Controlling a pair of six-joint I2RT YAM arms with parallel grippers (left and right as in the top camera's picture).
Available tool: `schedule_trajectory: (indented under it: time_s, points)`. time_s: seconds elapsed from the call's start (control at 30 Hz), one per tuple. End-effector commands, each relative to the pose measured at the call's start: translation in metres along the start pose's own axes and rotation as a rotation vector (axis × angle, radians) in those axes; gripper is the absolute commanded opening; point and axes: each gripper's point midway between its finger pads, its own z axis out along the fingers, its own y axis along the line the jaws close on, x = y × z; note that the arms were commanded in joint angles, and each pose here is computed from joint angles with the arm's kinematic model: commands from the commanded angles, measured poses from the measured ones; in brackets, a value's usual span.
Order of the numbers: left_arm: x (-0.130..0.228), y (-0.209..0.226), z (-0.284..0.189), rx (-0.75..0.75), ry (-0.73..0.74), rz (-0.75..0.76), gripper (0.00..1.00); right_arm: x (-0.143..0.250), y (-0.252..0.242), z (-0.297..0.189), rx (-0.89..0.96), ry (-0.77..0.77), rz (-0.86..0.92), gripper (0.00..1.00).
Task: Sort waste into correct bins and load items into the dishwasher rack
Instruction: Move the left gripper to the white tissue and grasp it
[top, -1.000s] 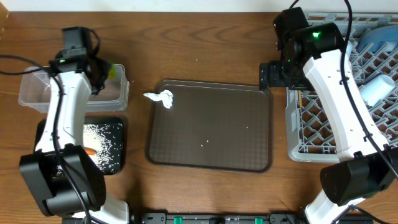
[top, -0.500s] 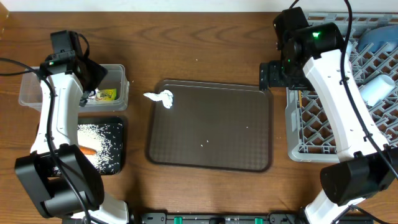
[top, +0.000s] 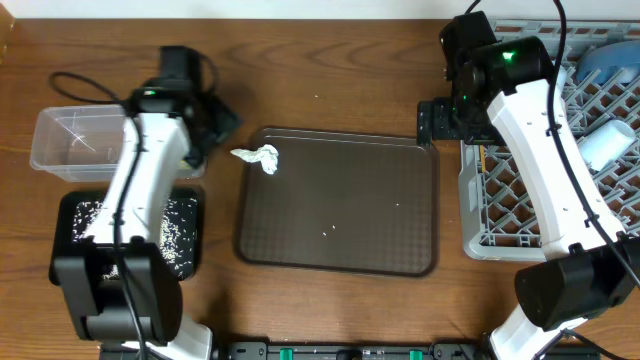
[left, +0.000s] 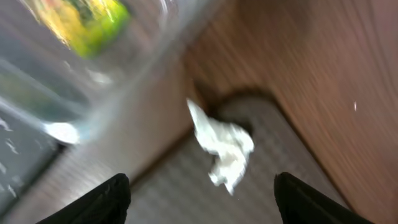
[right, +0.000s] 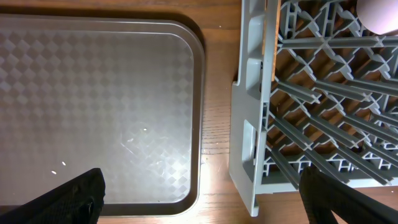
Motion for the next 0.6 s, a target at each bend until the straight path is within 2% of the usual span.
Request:
schedule_trajectory:
  time_s: [0.0,0.1,0.23,0.4,0.57]
  points:
    - [0.021,-0.009,-0.006,-0.003,0.009,-0.094,0.77,0.000,-0.001,-0.004,0.003,-0.014,0.013,0.99]
    - [0.035,-0.016,-0.004,-0.019,-0.003,-0.104,0.77,0.000,-0.001,-0.004,0.003,-0.013,0.013,0.99]
    - [0.032,-0.009,0.002,-0.090,-0.088,-0.120,0.77,0.000,-0.001,-0.004,0.003,-0.014,0.013,0.99]
    - [0.042,0.007,0.021,-0.141,-0.070,-0.238,0.77,0.000,-0.001,-0.004,0.003,-0.014,0.013,0.99]
    - [0.048,0.002,0.044,-0.097,-0.049,-0.251,0.78,0.000,-0.001,-0.004,0.003,-0.013,0.013,0.99]
